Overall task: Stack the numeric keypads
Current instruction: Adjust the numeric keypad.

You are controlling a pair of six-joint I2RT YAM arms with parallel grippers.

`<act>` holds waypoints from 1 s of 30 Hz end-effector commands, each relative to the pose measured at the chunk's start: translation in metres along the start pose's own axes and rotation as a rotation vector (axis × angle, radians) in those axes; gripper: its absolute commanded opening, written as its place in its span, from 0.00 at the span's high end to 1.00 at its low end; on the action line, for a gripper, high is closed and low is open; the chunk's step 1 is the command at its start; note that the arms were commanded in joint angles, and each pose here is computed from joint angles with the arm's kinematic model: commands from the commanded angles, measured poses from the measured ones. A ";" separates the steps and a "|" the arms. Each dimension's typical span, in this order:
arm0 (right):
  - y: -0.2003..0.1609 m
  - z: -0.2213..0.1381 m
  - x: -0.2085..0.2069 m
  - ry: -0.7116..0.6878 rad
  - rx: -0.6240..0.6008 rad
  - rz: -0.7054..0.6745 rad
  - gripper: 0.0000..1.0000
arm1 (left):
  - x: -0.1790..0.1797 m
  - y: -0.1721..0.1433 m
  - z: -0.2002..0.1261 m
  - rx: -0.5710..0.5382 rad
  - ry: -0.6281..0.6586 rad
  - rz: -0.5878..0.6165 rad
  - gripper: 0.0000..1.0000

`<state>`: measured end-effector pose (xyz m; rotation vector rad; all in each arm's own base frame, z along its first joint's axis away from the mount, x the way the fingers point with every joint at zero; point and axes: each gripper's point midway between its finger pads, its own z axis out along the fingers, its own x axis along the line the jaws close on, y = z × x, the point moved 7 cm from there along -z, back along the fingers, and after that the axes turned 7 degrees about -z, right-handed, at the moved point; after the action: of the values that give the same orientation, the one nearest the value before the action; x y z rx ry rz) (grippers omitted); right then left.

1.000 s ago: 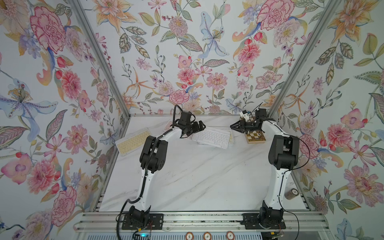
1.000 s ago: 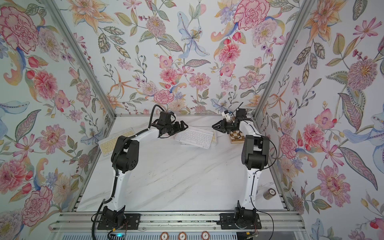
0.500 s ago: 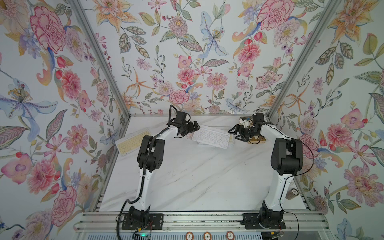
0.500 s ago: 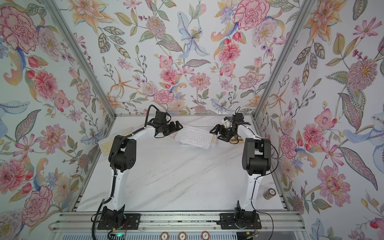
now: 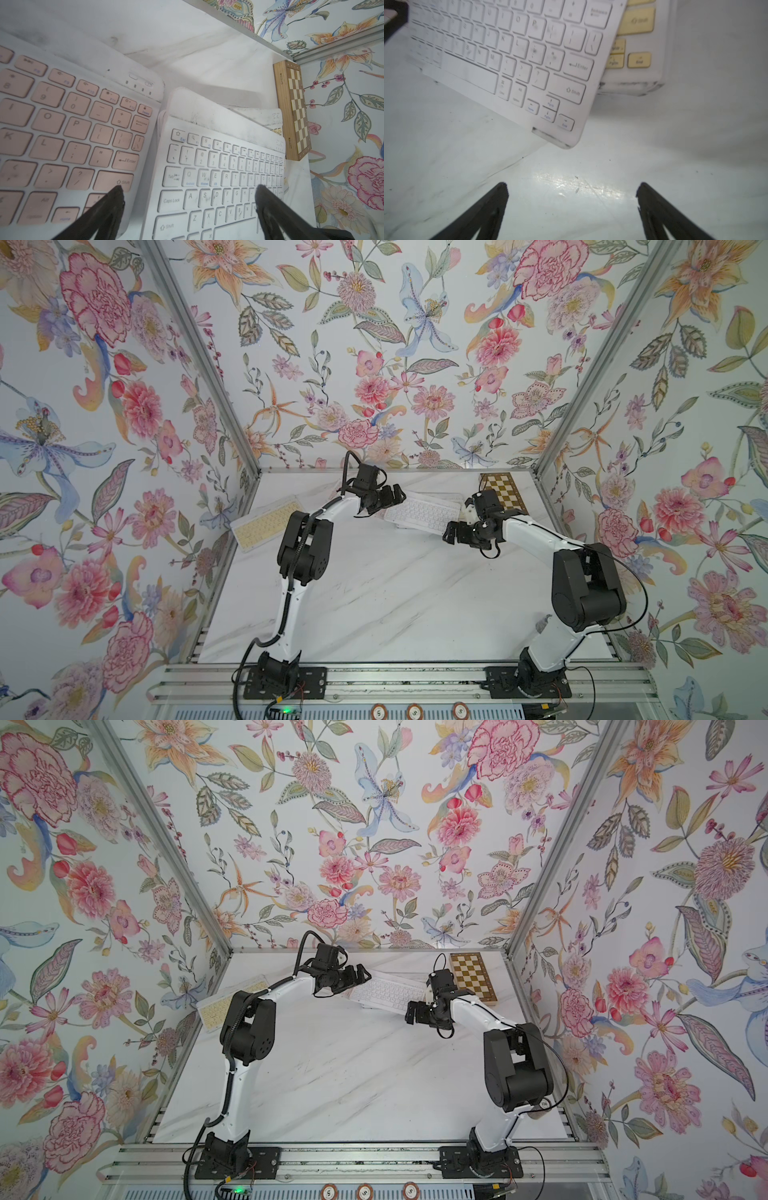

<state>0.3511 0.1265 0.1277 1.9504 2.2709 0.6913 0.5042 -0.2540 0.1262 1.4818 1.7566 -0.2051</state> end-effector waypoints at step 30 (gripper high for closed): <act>0.022 0.034 -0.043 -0.173 -0.015 0.189 0.01 | -0.033 -0.037 -0.011 0.067 -0.034 0.037 0.01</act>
<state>0.3848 0.0969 0.0967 2.1106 2.0142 0.5065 0.4740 -0.2758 0.1272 1.5435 1.7339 -0.2431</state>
